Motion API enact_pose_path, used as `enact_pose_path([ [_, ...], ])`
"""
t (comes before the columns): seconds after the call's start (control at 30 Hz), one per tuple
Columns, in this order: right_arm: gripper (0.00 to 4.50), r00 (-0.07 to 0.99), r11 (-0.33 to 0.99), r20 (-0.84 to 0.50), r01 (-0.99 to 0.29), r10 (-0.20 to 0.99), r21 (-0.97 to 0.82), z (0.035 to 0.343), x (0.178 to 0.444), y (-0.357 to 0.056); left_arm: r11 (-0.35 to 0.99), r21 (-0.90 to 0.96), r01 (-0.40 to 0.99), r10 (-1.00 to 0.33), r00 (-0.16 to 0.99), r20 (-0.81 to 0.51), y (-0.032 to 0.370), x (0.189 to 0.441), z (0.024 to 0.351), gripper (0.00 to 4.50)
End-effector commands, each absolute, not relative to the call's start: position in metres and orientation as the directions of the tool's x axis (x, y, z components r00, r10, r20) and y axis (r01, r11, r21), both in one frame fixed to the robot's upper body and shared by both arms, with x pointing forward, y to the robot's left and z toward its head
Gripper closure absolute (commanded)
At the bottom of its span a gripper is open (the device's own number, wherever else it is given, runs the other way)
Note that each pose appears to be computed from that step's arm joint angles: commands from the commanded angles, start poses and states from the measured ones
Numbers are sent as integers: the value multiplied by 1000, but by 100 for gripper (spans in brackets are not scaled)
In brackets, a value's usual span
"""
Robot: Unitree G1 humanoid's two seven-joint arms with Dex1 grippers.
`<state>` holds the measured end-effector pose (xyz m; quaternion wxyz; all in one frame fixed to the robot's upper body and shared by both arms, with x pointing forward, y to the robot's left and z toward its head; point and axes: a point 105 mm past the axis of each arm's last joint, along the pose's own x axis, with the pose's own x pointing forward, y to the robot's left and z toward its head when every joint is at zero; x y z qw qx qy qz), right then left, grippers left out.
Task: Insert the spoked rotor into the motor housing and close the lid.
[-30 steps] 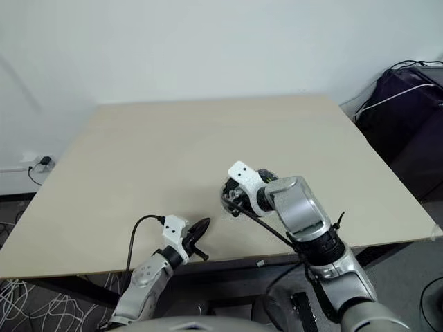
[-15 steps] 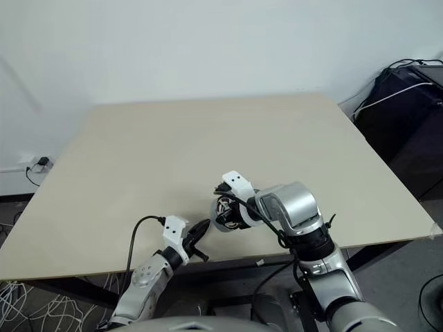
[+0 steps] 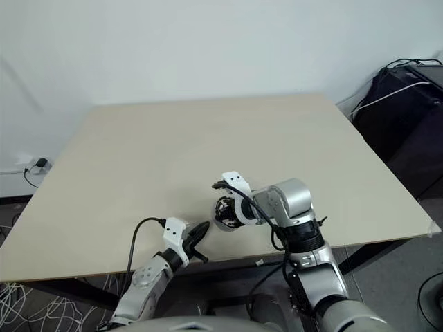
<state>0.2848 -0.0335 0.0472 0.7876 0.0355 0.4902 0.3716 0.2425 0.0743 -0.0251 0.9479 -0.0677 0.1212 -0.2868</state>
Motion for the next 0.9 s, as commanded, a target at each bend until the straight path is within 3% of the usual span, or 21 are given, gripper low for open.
enact_pose_path([
  [0.03, 437, 286, 737, -738, -547, 611, 398, 57, 293, -30, 827, -186, 530, -557, 816, -154, 76, 248, -18, 450],
  [0.07, 437, 289, 736, -735, -547, 613, 399, 57, 294, -27, 827, -187, 530, -558, 815, -155, 76, 247, -18, 450],
  [0.1, 366, 290, 733, -731, -549, 618, 402, 57, 294, -24, 827, -187, 530, -558, 815, -155, 76, 247, -18, 450],
  [0.33, 156, 280, 685, -670, -558, 687, 469, 68, 293, 5, 827, -191, 529, -558, 815, -158, 76, 246, -19, 450],
  [0.5, 5, 265, 597, -557, -555, 787, 579, 94, 291, 28, 828, -192, 528, -557, 815, -159, 76, 247, -19, 450],
  [0.63, 5, 314, 498, -387, -554, 867, 667, 127, 298, 41, 827, -194, 528, -558, 815, -158, 76, 248, -19, 450],
  [0.67, 24, 341, 464, -319, -572, 884, 676, 141, 301, 42, 826, -194, 529, -558, 815, -157, 76, 248, -19, 450],
  [0.77, 103, 437, 457, -207, -611, 876, 646, 166, 312, 37, 825, -193, 531, -560, 813, -157, 76, 248, -19, 450],
  [0.9, 229, 616, 597, -145, -633, 774, 493, 183, 332, 12, 824, -189, 534, -563, 812, -158, 77, 247, -19, 450],
])
